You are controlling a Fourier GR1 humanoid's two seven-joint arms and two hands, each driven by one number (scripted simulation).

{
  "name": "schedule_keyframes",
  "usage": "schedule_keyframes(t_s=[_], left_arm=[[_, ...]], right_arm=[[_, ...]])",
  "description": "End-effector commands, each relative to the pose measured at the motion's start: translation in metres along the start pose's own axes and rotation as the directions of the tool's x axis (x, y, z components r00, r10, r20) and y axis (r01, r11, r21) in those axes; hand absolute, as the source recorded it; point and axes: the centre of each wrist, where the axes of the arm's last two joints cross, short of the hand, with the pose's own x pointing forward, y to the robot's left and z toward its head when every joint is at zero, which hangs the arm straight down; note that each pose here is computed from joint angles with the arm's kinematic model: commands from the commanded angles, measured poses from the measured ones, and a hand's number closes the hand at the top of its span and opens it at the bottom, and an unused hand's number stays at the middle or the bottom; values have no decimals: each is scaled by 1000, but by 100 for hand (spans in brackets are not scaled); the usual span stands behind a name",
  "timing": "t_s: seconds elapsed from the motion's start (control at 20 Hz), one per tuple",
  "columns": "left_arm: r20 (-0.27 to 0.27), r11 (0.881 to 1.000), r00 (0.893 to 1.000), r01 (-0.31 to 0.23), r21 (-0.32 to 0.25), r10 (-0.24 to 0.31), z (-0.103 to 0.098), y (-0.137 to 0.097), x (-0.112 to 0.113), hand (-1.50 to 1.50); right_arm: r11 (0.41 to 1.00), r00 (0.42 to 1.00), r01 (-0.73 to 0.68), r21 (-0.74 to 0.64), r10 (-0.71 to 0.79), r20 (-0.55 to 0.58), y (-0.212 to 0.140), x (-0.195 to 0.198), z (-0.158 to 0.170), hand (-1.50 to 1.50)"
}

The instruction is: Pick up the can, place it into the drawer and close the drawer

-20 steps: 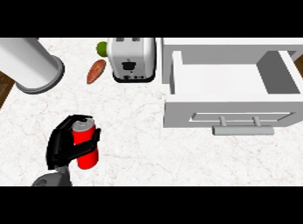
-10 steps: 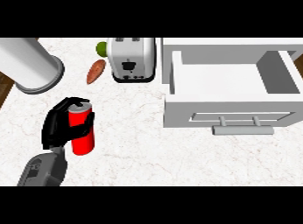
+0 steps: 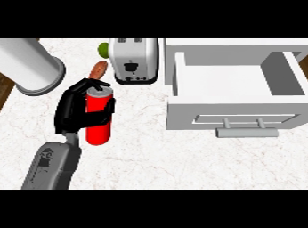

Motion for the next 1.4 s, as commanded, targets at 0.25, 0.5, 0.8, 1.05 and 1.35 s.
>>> schedule_keyframes(t_s=[0.25,0.5,0.8,1.05,1.35], left_arm=[[39,995,999,10,-96,-6,-37,-68,83,150],[65,991,998,29,-128,-21,-45,-109,115,150],[82,990,996,49,-129,-39,-78,-141,146,150],[98,988,994,65,-139,-52,-91,-179,175,150],[95,988,992,93,-126,-82,-104,-207,206,150]], right_arm=[[1000,1000,4,-20,-4,9,1,1,6,-150],[999,1000,-23,-33,23,-6,3,-6,0,-150],[1000,1000,-6,-20,6,5,-16,1,6,-150],[1000,1000,-20,-3,20,15,-7,8,-7,-150],[1000,1000,-13,-19,14,14,2,-7,1,-150]])
